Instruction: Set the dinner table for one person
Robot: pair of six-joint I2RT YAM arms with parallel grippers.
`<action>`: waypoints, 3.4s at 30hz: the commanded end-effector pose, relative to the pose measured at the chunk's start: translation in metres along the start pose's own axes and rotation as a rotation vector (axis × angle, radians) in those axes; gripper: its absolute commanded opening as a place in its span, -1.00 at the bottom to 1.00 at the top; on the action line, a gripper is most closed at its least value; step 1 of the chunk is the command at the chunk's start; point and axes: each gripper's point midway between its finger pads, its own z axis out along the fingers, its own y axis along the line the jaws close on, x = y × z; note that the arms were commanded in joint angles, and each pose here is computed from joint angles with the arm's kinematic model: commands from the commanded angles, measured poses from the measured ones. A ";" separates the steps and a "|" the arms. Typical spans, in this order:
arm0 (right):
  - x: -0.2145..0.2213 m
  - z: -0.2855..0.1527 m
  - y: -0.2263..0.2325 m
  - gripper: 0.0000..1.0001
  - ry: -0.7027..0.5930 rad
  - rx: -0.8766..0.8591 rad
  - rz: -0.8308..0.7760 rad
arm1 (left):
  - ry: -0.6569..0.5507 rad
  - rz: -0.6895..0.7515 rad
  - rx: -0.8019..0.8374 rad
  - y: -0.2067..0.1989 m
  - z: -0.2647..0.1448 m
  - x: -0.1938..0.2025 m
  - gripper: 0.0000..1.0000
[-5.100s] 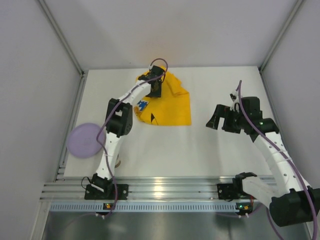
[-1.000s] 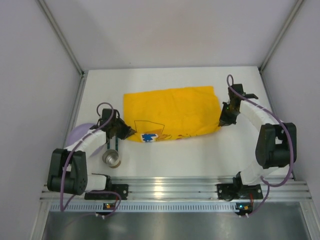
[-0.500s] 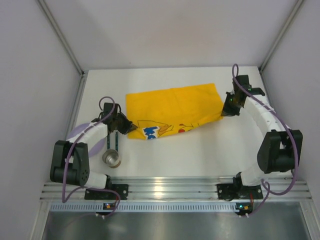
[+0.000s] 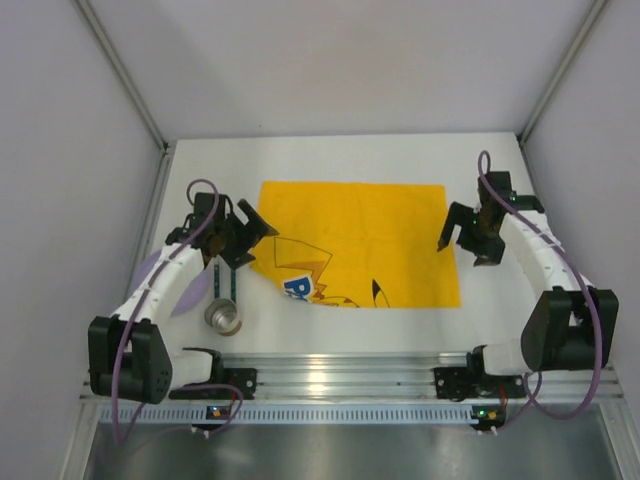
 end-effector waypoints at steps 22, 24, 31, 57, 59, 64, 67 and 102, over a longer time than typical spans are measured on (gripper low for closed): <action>-0.073 0.055 0.119 0.99 0.099 -0.343 -0.047 | -0.053 0.139 0.051 -0.048 0.063 -0.055 0.81; -0.074 0.068 0.122 0.98 0.127 -0.350 -0.037 | -0.041 0.153 0.039 -0.046 0.073 -0.058 0.81; -0.088 0.102 0.123 0.97 0.157 -0.313 -0.045 | 0.007 0.180 -0.002 -0.049 0.108 -0.070 0.79; -0.141 0.117 0.137 0.93 0.131 -0.319 -0.010 | 0.062 0.201 -0.080 -0.062 0.163 -0.102 0.78; -0.153 0.108 0.145 0.93 0.102 -0.349 -0.018 | 0.049 0.200 -0.061 -0.074 0.159 -0.109 0.79; -0.165 0.069 0.162 0.93 0.058 -0.430 -0.003 | -0.023 0.211 0.010 -0.116 0.129 -0.132 0.80; -0.167 0.037 0.171 0.93 0.021 -0.482 -0.011 | -0.077 0.226 0.053 -0.139 0.099 -0.144 0.82; 0.031 -0.034 0.103 0.99 0.100 -0.494 -0.112 | -0.061 -0.019 -0.560 0.081 -0.089 0.010 0.55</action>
